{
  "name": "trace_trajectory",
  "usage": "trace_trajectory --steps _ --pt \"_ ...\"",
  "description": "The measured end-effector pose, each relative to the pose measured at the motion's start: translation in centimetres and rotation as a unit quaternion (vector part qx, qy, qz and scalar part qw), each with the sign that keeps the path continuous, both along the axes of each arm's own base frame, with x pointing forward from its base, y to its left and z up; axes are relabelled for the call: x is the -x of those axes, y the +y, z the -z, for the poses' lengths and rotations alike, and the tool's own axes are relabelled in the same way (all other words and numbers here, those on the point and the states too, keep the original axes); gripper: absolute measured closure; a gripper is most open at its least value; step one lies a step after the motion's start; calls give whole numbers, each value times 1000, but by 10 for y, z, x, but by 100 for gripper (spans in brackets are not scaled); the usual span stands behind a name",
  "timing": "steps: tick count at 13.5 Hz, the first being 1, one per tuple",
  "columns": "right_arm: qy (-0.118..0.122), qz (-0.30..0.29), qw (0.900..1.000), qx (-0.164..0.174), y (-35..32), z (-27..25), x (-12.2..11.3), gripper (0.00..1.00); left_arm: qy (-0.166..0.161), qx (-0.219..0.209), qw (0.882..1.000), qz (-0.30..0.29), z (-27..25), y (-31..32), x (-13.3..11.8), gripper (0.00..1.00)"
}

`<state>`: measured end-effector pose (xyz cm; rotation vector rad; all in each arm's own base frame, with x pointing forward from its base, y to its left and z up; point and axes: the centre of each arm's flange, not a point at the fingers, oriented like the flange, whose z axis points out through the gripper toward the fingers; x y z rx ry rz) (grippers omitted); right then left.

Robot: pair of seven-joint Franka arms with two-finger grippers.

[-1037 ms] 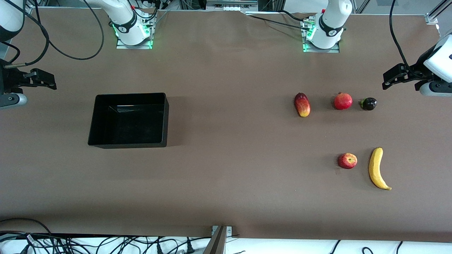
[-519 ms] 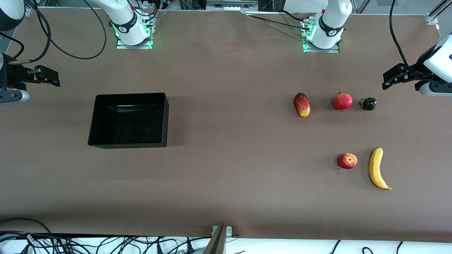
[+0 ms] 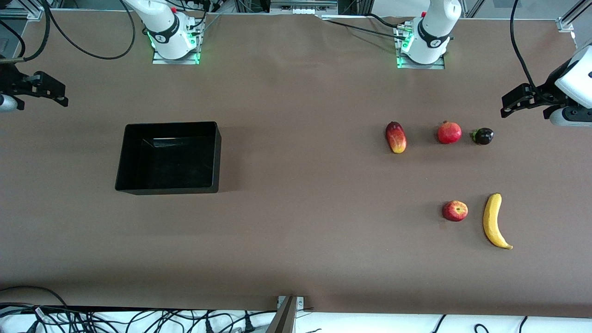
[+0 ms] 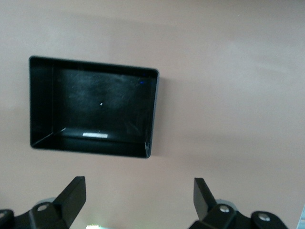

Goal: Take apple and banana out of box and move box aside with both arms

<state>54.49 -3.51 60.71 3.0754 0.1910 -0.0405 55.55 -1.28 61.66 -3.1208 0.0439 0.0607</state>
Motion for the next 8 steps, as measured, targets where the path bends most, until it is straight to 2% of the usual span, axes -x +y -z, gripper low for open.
trace_trajectory --steps 8 --pt "10 1 1000 -10 2 8 -3 0 0 0 1000 0 0 0 0 0"
